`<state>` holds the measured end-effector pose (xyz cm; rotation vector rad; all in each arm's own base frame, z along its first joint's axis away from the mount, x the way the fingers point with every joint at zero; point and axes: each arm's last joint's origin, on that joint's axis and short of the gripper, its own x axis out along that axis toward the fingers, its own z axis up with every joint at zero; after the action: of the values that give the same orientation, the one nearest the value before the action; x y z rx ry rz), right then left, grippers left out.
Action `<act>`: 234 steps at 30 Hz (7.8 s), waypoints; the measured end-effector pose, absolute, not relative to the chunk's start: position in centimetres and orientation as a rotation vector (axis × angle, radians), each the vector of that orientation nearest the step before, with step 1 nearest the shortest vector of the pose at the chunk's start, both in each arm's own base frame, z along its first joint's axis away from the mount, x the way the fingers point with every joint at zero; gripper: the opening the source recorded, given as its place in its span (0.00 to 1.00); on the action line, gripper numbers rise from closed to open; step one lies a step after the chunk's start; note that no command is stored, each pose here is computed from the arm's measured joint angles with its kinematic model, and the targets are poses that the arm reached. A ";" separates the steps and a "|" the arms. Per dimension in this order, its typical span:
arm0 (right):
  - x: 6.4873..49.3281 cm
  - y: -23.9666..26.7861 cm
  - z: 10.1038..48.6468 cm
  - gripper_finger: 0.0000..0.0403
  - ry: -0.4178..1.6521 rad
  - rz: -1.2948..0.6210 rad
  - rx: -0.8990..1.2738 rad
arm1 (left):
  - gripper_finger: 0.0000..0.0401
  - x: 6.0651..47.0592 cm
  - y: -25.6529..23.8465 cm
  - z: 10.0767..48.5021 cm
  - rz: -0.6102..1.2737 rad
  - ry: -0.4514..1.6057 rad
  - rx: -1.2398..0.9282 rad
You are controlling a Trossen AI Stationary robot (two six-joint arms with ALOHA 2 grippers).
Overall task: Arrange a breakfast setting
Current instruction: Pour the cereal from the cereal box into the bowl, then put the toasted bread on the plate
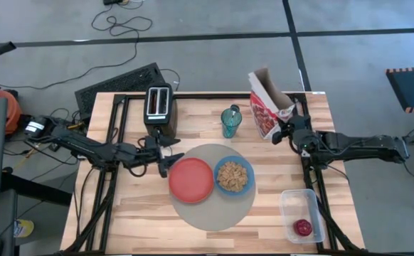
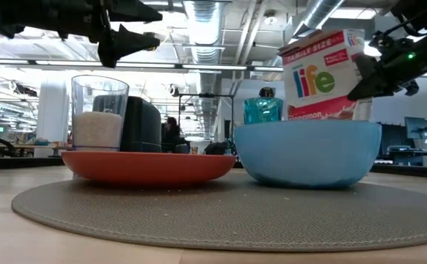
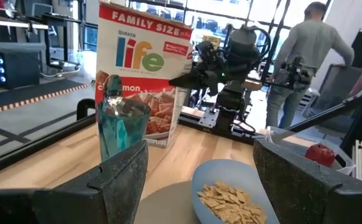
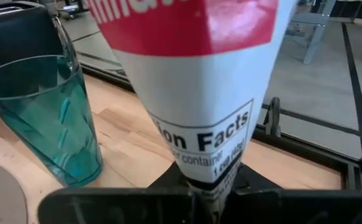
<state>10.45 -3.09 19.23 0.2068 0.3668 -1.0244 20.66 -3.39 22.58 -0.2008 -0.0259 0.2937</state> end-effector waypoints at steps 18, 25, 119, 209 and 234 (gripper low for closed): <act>11.1 -3.1 19.3 0.29 0.340 -0.982 0.210 | 0.69 21.3 -3.6 22.0 0.270 -0.020 -0.201; 11.1 -3.1 20.7 0.53 0.322 -0.986 0.193 | 0.69 21.3 -3.6 22.0 0.270 -0.020 -0.201; 10.6 5.0 27.1 0.62 0.704 -0.113 0.538 | 0.69 21.8 -4.0 22.8 0.218 0.029 -0.178; 11.7 9.0 25.9 0.62 0.621 -0.146 0.156 | 0.21 19.8 22.5 29.2 1.087 1.123 -0.689; 11.7 9.0 25.9 0.62 0.622 -0.146 0.154 | 0.12 19.6 22.9 27.6 1.026 1.115 -0.683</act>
<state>11.68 8.96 25.91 0.1542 0.6216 -0.1458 19.64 22.94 27.63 -0.6827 1.1152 1.0257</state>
